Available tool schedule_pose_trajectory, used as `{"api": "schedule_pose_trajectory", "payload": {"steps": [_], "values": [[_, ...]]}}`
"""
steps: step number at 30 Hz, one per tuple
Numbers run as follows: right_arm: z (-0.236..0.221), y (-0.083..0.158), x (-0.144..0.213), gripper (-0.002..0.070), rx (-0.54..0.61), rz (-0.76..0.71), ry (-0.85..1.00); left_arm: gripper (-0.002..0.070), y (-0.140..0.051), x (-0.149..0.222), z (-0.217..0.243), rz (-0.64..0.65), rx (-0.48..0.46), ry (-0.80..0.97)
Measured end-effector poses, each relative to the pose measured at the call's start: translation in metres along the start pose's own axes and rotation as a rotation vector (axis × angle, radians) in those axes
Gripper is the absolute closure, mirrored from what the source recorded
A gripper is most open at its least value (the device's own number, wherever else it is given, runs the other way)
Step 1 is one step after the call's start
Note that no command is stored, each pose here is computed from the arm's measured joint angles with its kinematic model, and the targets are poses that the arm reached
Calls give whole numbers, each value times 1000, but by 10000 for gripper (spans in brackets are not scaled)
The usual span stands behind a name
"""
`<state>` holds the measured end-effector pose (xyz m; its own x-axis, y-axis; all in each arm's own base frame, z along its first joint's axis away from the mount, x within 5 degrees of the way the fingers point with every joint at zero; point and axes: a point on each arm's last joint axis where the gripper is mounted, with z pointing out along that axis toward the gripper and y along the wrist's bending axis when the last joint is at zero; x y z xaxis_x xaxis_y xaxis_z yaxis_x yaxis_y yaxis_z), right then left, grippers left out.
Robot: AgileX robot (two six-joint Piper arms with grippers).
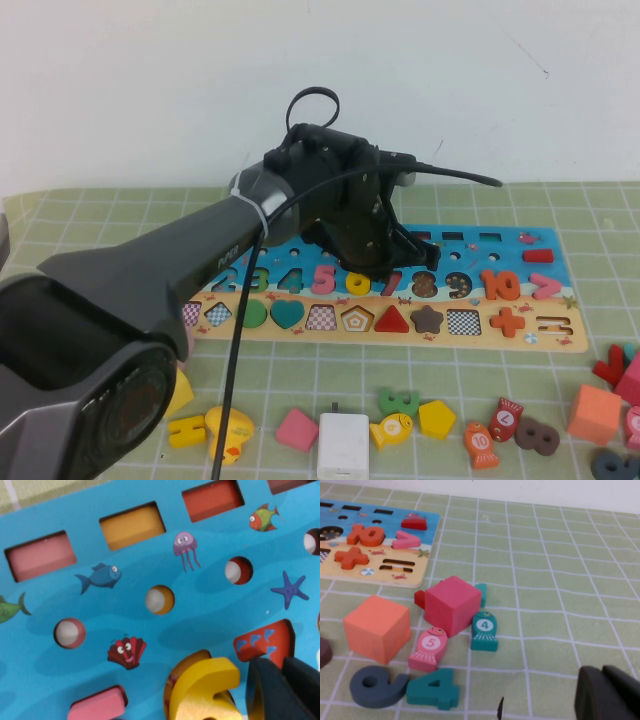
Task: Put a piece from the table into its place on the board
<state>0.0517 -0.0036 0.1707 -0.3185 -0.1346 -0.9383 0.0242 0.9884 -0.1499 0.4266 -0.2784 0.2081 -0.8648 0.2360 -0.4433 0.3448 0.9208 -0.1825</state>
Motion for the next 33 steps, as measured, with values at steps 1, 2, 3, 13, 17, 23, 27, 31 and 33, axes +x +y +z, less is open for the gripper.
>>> {"api": "schedule_pose_trajectory", "payload": {"steps": [1, 2, 3, 13, 17, 23, 27, 31, 33], "values": [[0, 0, 0, 679, 0, 0, 0, 644, 0, 0, 0, 0, 1, -4], [0, 0, 0, 679, 0, 0, 0, 645, 0, 0, 1, 0, 1, -4], [0, 0, 0, 679, 0, 0, 0, 646, 0, 0, 2, 0, 2, -8], [0, 0, 0, 679, 0, 0, 0, 647, 4, -2, 2, 22, -36, -26], [0, 0, 0, 679, 0, 0, 0, 647, 4, -2, 2, 14, -45, -28], [0, 0, 0, 679, 0, 0, 0, 647, 5, -2, 2, 11, -48, -22], [0, 0, 0, 679, 0, 0, 0, 647, 4, -3, 1, 10, -48, -23], [0, 0, 0, 679, 0, 0, 0, 647, 1, -10, -12, 9, -40, -52], [0, 0, 0, 679, 0, 0, 0, 647, -1, -15, -27, 13, -35, -81]]}}
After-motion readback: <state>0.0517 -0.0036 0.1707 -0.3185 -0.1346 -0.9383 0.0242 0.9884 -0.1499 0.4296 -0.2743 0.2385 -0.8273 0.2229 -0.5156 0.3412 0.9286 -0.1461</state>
